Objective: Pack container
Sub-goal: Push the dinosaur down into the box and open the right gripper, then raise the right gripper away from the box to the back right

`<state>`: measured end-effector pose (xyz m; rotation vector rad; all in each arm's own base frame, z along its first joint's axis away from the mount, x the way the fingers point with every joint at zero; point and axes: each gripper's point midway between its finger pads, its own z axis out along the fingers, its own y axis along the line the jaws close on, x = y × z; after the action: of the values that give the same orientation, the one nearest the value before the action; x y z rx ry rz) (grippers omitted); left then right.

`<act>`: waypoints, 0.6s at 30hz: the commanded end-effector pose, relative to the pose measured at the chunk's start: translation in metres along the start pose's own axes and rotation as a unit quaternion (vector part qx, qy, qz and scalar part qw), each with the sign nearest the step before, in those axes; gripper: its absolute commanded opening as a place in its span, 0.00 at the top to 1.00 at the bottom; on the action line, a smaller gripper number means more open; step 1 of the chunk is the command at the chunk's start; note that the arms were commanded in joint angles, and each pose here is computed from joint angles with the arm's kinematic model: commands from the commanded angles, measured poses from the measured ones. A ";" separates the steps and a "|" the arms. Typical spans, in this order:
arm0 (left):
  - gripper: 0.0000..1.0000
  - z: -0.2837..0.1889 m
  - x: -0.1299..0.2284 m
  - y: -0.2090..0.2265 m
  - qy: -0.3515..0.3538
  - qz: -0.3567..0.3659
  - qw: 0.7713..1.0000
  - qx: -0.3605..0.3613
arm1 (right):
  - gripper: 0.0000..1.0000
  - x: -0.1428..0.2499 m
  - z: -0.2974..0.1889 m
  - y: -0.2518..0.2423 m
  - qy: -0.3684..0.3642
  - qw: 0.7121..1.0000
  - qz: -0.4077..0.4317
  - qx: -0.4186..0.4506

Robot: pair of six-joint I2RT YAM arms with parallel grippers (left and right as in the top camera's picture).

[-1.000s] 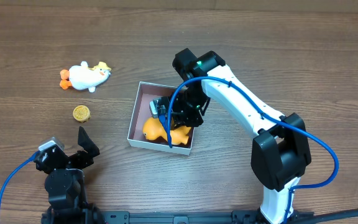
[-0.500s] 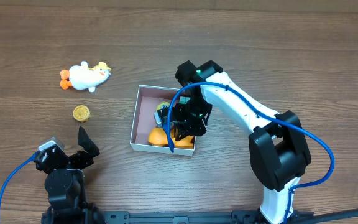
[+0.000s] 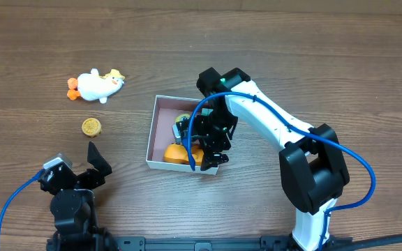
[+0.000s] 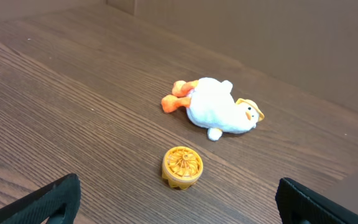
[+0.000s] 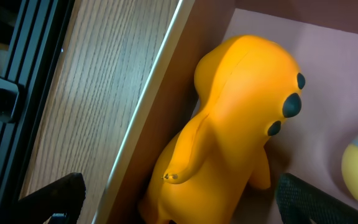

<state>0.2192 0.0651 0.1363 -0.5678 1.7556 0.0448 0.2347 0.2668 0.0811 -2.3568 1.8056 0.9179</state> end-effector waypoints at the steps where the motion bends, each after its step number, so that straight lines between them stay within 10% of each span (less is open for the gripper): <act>1: 0.00 0.001 0.003 -0.002 0.002 0.011 1.000 0.007 | 0.00 -0.006 -0.001 -0.002 -0.017 1.000 -0.009 0.004; 13: 0.00 0.001 0.003 -0.002 0.002 0.011 1.000 0.007 | 0.00 -0.058 -0.093 -0.015 -0.010 0.995 -0.008 0.097; 18: 0.00 0.001 0.003 -0.002 0.002 0.011 1.000 0.007 | 0.00 -0.033 -0.150 -0.056 0.058 0.955 0.148 0.252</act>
<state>0.2192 0.0651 0.1363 -0.5674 1.7557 0.0451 0.3026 0.2852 0.1920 -2.1457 1.8804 0.5633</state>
